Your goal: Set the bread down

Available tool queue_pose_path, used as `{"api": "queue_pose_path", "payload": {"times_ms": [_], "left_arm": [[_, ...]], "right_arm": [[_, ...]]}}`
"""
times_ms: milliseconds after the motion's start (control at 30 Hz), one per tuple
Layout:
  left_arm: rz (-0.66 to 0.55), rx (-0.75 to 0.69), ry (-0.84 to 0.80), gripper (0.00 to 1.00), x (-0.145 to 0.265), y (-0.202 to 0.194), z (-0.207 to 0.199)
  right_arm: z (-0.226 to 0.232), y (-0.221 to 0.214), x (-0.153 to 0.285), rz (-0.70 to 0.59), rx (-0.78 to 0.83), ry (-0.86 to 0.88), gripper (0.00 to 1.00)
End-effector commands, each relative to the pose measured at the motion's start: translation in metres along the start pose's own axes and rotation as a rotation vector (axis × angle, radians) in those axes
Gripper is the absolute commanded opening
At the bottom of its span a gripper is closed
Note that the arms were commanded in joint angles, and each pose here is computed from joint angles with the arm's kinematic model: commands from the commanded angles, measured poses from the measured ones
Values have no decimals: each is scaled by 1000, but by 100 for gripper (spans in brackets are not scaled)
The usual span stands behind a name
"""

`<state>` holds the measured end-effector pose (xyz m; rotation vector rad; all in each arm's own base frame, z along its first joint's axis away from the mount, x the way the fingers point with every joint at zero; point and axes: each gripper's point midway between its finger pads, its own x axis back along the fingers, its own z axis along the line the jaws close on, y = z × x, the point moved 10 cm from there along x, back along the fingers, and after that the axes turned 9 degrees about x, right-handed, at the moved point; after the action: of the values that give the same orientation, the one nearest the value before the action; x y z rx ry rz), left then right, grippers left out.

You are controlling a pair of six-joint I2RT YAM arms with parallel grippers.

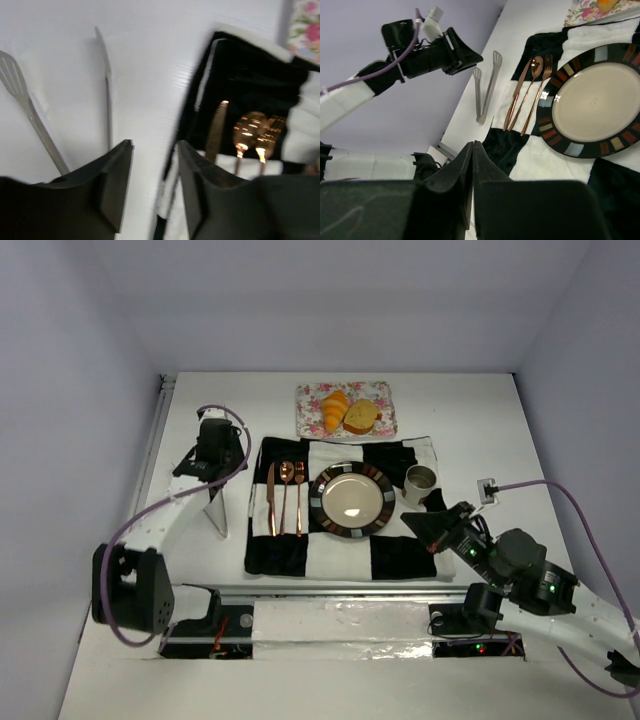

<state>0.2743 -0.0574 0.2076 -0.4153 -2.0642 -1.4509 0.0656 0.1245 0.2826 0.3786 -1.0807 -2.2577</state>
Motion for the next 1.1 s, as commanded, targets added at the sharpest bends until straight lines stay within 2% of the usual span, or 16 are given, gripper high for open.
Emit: {"api": "queue_pose_path", "payload": {"times_ms": [0,33,67,167,333,667,867,1067], "left_arm": [[-38,40,72,43,-29,11,8],[-20,37,80,43,-35,10,10],[-8,25,83,45,-41,8,10],[29,-6,165,45,-64,7,18],[80,-28,235,45,-89,-3,26],[170,-29,307,42,-111,-18,48],[84,12,232,43,-95,-1,40],[189,-15,261,42,-110,-18,44]], "right_arm": [[6,6,-6,-30,-12,3,11],[6,3,-9,-19,-2,-4,11],[9,6,-9,-15,1,-5,18],[10,4,-15,1,16,-20,23],[12,-2,-19,9,-6,10,24],[13,-8,-27,40,1,1,24],[12,-10,-26,46,-4,4,24],[14,-8,-26,50,-1,5,24]]}}
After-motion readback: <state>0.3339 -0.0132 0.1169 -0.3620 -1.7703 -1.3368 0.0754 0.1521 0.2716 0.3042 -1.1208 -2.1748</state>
